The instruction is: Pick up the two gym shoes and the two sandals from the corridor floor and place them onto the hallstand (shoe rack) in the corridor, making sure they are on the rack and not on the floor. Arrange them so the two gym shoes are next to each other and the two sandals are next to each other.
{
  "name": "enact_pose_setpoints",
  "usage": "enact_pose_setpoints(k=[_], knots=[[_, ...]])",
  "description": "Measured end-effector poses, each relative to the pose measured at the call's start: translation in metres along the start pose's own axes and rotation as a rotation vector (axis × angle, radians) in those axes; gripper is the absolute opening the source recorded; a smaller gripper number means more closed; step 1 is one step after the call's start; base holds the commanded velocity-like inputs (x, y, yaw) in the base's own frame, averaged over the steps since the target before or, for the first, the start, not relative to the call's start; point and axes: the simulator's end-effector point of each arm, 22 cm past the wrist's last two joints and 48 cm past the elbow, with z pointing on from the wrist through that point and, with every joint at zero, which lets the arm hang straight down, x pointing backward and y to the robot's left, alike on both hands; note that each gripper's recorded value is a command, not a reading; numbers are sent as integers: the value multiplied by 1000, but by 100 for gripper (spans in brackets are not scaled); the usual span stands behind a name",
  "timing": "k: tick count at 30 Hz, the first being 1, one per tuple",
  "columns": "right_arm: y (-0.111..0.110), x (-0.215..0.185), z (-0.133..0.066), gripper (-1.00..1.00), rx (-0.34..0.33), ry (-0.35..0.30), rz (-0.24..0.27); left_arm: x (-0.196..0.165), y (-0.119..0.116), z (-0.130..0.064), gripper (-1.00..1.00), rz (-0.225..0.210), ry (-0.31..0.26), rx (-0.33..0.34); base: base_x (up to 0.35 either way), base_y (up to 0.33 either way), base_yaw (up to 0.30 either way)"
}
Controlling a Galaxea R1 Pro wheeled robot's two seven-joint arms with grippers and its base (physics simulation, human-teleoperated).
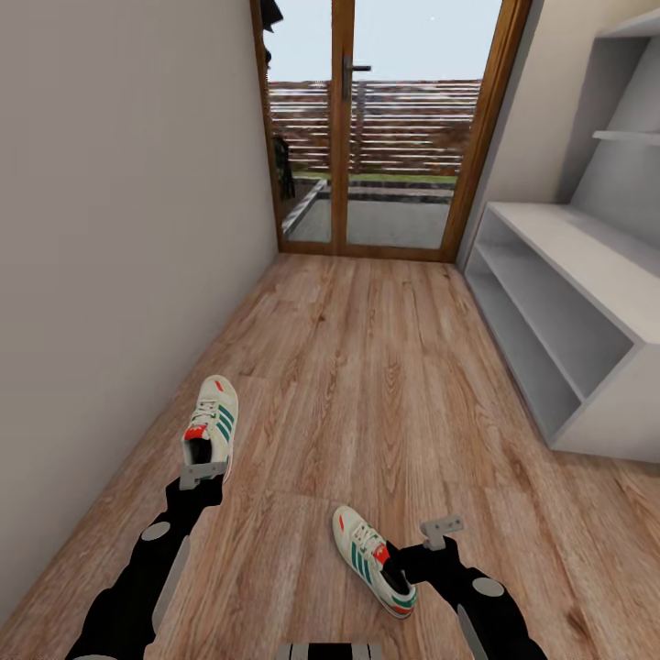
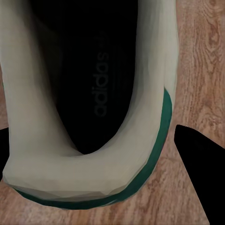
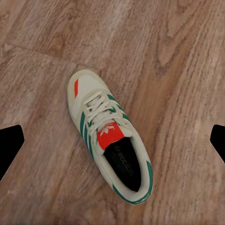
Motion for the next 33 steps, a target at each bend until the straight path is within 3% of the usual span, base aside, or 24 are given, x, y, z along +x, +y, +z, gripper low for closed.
enact_pose_setpoints(k=[14, 18, 21, 33], knots=[[-1, 35, 19, 100, -6, 64, 14, 41, 3, 15, -100, 9, 61, -7, 0, 0, 0], [-1, 45, 23, 100, -9, 84, 21, 28, 4, 17, -100, 12, 53, -12, 0, 0, 0], [-1, 52, 26, 100, -10, 100, 24, 20, 5, 16, -100, 14, 77, -15, 0, 0, 0], [-2, 61, 30, 100, -10, 119, 28, 24, 4, 17, -100, 17, 118, -10, 0, 0, 0]])
